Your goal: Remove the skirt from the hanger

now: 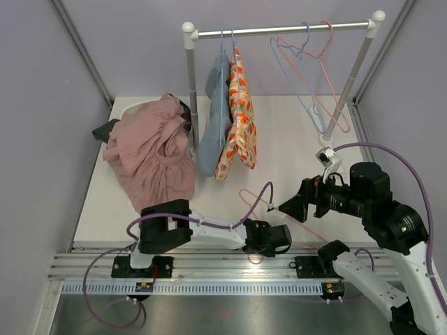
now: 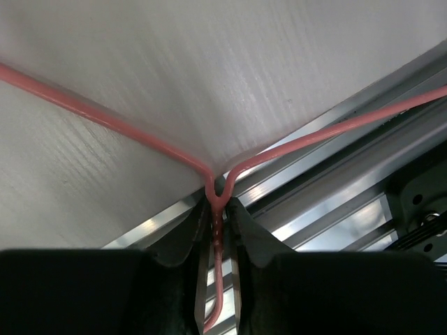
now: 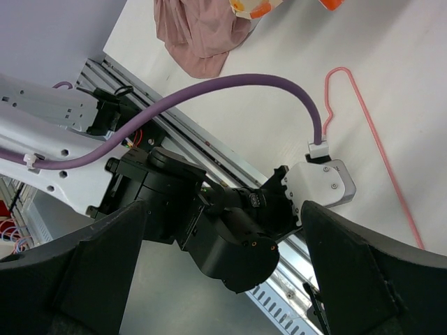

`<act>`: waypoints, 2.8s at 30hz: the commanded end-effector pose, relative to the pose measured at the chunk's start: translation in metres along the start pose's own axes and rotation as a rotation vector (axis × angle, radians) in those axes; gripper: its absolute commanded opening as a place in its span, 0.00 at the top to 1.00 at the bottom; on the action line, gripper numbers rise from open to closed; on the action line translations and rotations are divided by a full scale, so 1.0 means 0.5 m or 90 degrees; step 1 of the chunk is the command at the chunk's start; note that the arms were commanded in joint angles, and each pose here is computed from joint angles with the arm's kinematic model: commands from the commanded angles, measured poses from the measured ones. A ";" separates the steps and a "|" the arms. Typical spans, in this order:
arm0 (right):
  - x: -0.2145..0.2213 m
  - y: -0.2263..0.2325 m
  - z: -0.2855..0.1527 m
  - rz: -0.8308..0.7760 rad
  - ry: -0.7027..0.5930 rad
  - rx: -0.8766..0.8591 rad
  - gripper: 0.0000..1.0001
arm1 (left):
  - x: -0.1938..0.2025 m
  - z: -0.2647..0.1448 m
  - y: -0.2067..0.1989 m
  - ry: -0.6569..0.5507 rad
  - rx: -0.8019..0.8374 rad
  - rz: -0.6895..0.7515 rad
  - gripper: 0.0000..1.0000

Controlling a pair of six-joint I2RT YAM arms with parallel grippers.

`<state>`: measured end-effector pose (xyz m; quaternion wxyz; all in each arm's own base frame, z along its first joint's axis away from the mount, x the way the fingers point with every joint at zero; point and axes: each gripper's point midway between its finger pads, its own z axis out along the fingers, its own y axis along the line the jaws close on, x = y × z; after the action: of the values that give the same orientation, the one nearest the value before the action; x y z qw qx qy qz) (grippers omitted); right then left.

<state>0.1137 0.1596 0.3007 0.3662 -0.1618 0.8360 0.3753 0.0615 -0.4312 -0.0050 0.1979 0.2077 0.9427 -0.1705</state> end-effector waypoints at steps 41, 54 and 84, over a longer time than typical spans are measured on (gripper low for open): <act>-0.163 -0.029 0.149 -0.303 -0.107 0.169 0.00 | -0.270 -0.545 0.199 -0.061 0.012 0.068 1.00; -0.155 0.139 0.108 -0.283 -0.109 -0.069 0.01 | -0.294 -0.518 0.181 -0.061 0.028 0.077 1.00; -0.005 0.141 0.248 -0.333 0.093 -0.122 0.87 | -0.354 -0.578 0.183 -0.108 0.081 0.067 1.00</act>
<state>0.1526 0.2795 0.2710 0.3715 -0.4102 0.7751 0.3048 0.1486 -0.2771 0.2696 0.2146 0.2659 0.9223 -0.1807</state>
